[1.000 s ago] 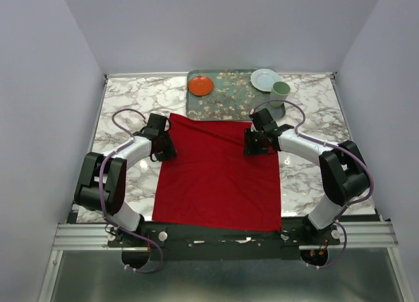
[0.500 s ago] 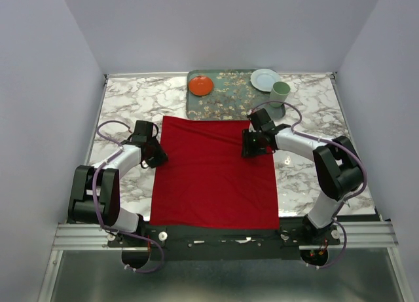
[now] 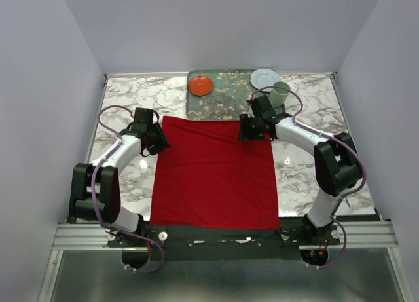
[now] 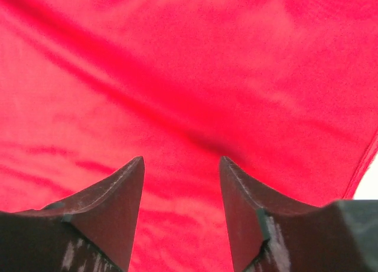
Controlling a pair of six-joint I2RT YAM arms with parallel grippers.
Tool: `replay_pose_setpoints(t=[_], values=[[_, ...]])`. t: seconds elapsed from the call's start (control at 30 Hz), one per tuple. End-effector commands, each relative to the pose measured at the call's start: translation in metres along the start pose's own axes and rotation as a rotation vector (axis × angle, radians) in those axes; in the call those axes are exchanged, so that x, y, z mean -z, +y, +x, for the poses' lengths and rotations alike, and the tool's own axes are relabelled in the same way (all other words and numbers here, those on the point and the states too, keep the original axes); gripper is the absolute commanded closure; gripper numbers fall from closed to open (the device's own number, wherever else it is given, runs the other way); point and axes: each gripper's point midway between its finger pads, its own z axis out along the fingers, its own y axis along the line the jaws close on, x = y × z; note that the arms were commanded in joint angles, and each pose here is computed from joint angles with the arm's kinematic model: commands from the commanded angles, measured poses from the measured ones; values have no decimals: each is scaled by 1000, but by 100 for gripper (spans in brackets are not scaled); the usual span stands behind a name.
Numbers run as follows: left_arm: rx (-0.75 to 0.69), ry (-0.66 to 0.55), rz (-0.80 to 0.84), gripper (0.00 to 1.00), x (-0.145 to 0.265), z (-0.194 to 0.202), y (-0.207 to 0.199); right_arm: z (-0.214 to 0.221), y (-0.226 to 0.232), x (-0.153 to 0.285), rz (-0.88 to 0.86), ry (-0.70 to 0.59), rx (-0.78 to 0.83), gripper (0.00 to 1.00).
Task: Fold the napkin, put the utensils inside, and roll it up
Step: Flatten the napkin out
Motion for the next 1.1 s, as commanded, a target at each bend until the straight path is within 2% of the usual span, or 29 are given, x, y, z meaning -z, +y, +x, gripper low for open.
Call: replay_pose_setpoints(t=[0.0, 0.1, 0.43, 0.7, 0.73, 0.83, 0.97, 1.07], values=[[-37, 66, 1, 54, -21, 6, -5, -18, -31, -17, 85, -2, -23, 47], [-24, 88, -19, 53, -27, 18, 0, -22, -45, -27, 113, 8, -32, 53], [25, 139, -73, 46, -17, 56, 25, -12, -81, -41, 163, 55, -108, 55], [-1, 108, -76, 45, -8, 49, 22, -7, -83, -42, 154, 75, -112, 56], [-15, 85, -69, 45, -7, 36, 15, -11, -81, -41, 143, 67, -104, 56], [-47, 72, -66, 45, -7, 24, 8, -21, -75, -33, 120, 52, -89, 52], [-71, 35, -34, 45, -2, 10, -4, -26, -71, -13, 118, 22, -81, 36], [-94, 12, -1, 45, 4, 6, -11, -26, -67, -3, 98, 10, -75, 29]])
